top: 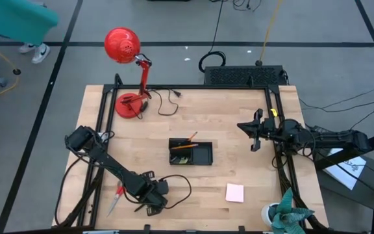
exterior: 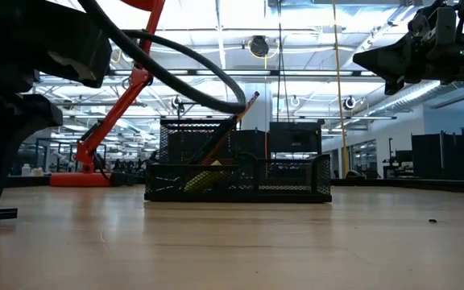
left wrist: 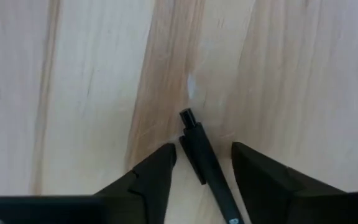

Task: Pick and place office supplies into organizer
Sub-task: Put the pen into the top left section of the desk organizer

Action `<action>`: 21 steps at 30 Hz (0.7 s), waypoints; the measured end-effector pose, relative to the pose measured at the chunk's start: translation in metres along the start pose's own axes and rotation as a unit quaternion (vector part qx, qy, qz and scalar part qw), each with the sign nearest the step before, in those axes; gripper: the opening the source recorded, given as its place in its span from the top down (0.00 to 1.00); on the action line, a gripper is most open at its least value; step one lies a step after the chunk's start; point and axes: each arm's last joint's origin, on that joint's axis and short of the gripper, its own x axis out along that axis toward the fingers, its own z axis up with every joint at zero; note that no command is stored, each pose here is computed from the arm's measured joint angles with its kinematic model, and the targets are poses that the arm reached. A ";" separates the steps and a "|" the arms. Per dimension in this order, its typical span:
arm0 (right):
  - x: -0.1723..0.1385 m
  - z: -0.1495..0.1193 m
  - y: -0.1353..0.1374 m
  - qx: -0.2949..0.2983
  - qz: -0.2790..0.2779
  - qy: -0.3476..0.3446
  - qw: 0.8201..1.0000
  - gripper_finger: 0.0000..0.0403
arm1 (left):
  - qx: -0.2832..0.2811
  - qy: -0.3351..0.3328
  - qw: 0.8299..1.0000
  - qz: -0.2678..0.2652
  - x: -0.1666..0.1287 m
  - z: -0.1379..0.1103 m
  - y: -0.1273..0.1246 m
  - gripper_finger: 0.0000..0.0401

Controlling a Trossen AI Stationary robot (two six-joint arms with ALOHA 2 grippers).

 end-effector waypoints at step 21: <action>0.000 0.000 0.000 0.004 0.000 0.000 1.000 0.99 | 0.224 -0.091 0.970 -0.007 -0.006 0.014 -0.002 0.90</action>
